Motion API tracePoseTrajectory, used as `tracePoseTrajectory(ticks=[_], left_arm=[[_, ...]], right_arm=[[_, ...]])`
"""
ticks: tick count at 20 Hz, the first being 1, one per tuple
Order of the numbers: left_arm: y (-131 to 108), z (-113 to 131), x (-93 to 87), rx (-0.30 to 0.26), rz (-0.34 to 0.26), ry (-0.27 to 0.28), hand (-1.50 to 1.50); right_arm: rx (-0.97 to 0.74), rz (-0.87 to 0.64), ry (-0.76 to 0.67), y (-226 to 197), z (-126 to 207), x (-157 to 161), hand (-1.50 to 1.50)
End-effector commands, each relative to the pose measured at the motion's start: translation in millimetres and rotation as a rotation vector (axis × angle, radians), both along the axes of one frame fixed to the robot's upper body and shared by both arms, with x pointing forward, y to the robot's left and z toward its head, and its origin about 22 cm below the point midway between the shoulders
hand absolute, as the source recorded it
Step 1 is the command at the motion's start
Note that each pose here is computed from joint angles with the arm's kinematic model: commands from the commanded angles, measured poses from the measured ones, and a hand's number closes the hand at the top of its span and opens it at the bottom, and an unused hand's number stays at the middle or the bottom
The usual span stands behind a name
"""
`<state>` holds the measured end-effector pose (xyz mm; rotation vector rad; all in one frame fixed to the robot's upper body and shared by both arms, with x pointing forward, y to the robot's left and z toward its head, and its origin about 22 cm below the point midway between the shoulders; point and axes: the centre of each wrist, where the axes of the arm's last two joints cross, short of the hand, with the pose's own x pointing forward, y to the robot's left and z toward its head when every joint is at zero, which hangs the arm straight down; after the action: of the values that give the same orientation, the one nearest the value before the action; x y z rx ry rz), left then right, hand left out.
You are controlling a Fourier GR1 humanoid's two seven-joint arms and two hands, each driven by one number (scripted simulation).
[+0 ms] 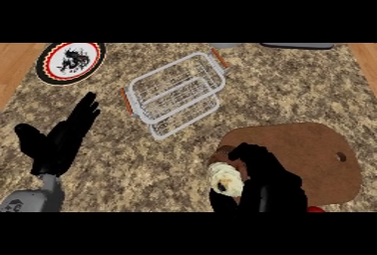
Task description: Pick the cupcake from the cutting board and place it in the tiered basket
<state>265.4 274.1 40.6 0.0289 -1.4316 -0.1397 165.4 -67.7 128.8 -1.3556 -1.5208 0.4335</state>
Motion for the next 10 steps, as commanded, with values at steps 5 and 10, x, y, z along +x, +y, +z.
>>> tracePoseTrajectory(ticks=[5,10], left_arm=[[-7,6,7.0,0.011,-0.026,-0.003,0.0],[-5,-3,3.7,-0.004,-0.029,0.005,0.0]], right_arm=[[0.169,-0.172,0.107,19,27,51,1.5],[0.195,-0.188,0.138,31,35,82,1.5]])
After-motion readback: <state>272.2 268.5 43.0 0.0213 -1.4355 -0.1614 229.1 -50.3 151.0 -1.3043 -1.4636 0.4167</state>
